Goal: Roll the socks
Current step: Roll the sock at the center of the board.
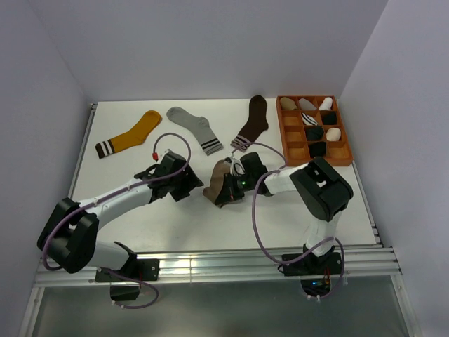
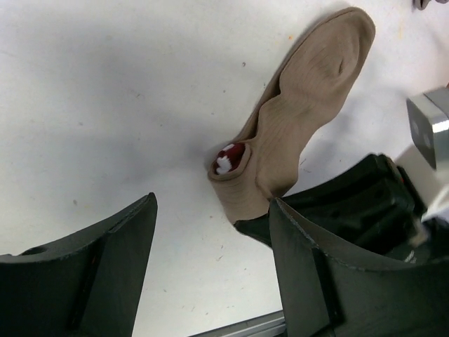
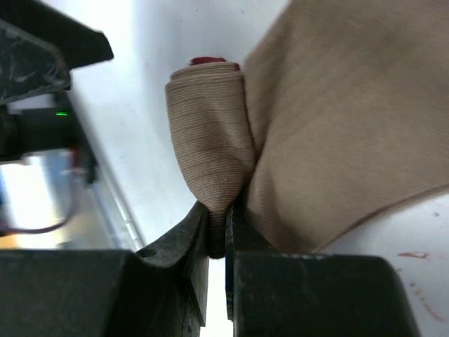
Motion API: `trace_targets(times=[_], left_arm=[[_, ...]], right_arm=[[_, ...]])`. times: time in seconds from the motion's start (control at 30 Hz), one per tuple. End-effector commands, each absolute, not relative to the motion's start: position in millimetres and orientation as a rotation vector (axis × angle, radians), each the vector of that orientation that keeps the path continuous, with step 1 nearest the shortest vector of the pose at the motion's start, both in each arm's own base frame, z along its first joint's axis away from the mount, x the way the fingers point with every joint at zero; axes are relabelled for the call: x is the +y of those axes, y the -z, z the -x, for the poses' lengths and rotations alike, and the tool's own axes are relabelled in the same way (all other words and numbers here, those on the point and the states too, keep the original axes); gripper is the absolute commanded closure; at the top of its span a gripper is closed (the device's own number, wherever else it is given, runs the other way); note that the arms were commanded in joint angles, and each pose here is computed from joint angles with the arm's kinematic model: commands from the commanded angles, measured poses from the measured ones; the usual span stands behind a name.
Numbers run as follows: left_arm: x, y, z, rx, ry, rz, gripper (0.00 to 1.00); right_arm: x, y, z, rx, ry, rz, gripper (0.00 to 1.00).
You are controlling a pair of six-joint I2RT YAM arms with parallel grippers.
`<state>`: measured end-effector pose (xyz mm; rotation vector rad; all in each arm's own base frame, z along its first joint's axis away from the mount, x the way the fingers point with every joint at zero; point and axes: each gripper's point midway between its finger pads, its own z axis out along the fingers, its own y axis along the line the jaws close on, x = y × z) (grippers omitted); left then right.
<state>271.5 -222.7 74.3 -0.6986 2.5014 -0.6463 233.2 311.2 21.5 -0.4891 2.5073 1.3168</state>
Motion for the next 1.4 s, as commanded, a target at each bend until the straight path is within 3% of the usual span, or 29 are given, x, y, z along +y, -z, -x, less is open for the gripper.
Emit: trace_targets(times=[0.0, 0.43, 1.37], left_arm=[[-223, -85, -274, 2.429, 0.717, 0.713, 0.30], [-265, -69, -268, 2.463, 0.839, 0.671, 0.35], [-274, -39, -292, 2.478, 0.748, 0.782, 0.45]], right_arm=[[309, -30, -223, 2.520, -1.591, 0.361, 1.00], [300, -10, -231, 2.667, -1.684, 0.123, 1.00], [300, -8, -236, 2.681, -1.664, 0.126, 1.00]])
